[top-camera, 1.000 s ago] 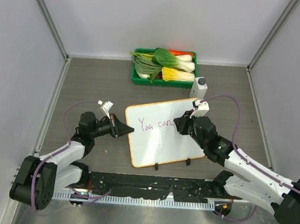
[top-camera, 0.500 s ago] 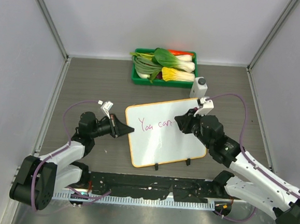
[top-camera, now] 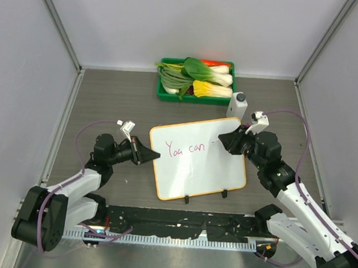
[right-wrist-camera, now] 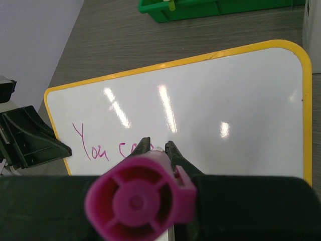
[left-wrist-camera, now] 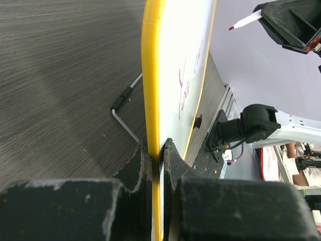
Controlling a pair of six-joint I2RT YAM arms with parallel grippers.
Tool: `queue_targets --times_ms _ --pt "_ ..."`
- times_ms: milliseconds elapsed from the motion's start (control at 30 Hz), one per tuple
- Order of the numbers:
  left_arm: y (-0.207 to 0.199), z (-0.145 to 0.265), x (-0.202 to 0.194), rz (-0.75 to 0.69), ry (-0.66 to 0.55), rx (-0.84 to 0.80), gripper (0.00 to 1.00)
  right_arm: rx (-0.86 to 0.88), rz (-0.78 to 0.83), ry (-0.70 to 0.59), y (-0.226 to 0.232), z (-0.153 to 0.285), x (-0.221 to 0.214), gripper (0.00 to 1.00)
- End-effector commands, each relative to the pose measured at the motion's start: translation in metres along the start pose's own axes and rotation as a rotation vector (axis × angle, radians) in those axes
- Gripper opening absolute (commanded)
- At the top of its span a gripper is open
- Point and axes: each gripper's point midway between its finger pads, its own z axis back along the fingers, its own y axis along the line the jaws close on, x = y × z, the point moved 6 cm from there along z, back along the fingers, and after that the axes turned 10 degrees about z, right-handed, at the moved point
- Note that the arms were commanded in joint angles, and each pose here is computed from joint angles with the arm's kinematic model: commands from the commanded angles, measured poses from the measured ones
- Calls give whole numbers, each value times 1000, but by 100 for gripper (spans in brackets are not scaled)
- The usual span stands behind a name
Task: Write a sentence on the whiteboard
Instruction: Write on the whiteboard at the whiteboard stand.
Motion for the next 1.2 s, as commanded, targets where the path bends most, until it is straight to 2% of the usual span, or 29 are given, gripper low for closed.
queue_targets --times_ms 0,367,1167 --pt "16 0 3 -72 -36 78 0 15 44 -48 4 10 12 1" --pt "16 -1 3 -70 -33 78 0 -98 140 -122 1 25 11 1" --pt "17 -2 3 -61 -22 75 0 -44 150 -92 8 3 6 1"
